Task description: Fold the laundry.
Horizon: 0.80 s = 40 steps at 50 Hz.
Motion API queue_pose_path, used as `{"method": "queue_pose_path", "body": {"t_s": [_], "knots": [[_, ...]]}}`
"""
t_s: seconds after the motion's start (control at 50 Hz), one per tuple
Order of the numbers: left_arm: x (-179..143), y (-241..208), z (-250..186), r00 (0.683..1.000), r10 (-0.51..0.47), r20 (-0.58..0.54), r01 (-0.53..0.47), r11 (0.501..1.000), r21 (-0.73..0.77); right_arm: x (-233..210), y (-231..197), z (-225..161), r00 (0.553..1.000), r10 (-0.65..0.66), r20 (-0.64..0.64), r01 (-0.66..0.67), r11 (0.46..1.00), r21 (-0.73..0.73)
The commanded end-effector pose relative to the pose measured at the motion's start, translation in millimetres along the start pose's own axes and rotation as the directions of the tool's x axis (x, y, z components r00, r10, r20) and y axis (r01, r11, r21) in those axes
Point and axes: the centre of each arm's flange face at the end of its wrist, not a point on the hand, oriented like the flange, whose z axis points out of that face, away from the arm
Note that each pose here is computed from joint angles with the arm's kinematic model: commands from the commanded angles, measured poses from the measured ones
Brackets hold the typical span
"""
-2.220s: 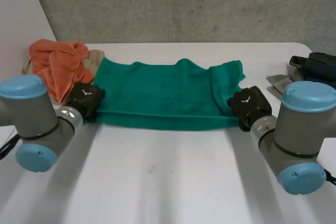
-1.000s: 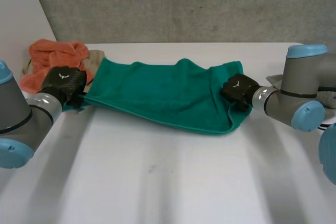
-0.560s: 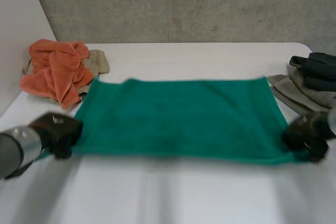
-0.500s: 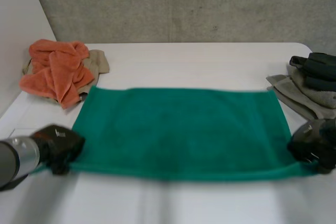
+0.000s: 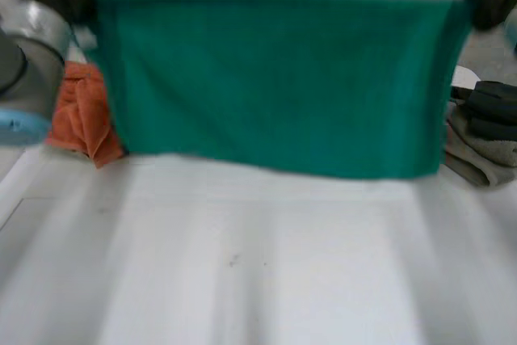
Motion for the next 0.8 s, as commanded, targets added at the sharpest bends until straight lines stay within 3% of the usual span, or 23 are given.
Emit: {"method": "queue_pose_path", "body": {"t_s": [0.02, 0.22, 0.38, 0.48, 0.56, 0.64, 0.66, 0.7, 0.72, 0.76, 0.8], "knots": [[-29, -27, 14, 0.980, -0.140, 0.140, 0.119, 0.981, 0.153, 26, -37, 1, 0.987, 0.085, -0.137, -0.052, 0.973, 0.224], [-12, 9, 3, 0.984, -0.165, 0.070, 0.163, 0.986, 0.029, -5, -17, -7, 0.997, 0.067, -0.037, -0.062, 0.989, 0.138], [30, 72, -40, 0.981, -0.188, -0.051, 0.174, 0.963, -0.205, -53, 52, -25, 0.989, 0.054, 0.140, -0.037, 0.991, -0.125], [58, 104, -92, 0.959, -0.219, -0.179, 0.136, 0.911, -0.389, -74, 106, -48, 0.968, 0.046, 0.245, 0.037, 0.945, -0.324], [76, 117, -141, 0.920, -0.205, -0.334, 0.013, 0.868, -0.497, -78, 135, -76, 0.939, 0.032, 0.341, 0.139, 0.875, -0.464], [74, 116, -194, 0.859, -0.179, -0.480, -0.167, 0.789, -0.592, -72, 142, -116, 0.875, 0.055, 0.481, 0.279, 0.754, -0.594], [71, 111, -216, 0.819, -0.186, -0.543, -0.243, 0.745, -0.621, -65, 137, -135, 0.836, 0.071, 0.543, 0.350, 0.694, -0.629], [68, 103, -237, 0.767, -0.204, -0.608, -0.322, 0.697, -0.640, -56, 134, -156, 0.787, 0.099, 0.608, 0.431, 0.618, -0.658], [64, 95, -256, 0.708, -0.230, -0.668, -0.399, 0.650, -0.647, -48, 129, -171, 0.743, 0.118, 0.659, 0.494, 0.567, -0.659], [59, 87, -270, 0.654, -0.255, -0.713, -0.459, 0.615, -0.641, -42, 126, -178, 0.710, 0.107, 0.696, 0.539, 0.554, -0.635], [56, 78, -277, 0.598, -0.260, -0.758, -0.501, 0.617, -0.607, -41, 125, -176, 0.683, 0.044, 0.729, 0.573, 0.586, -0.573]]}}
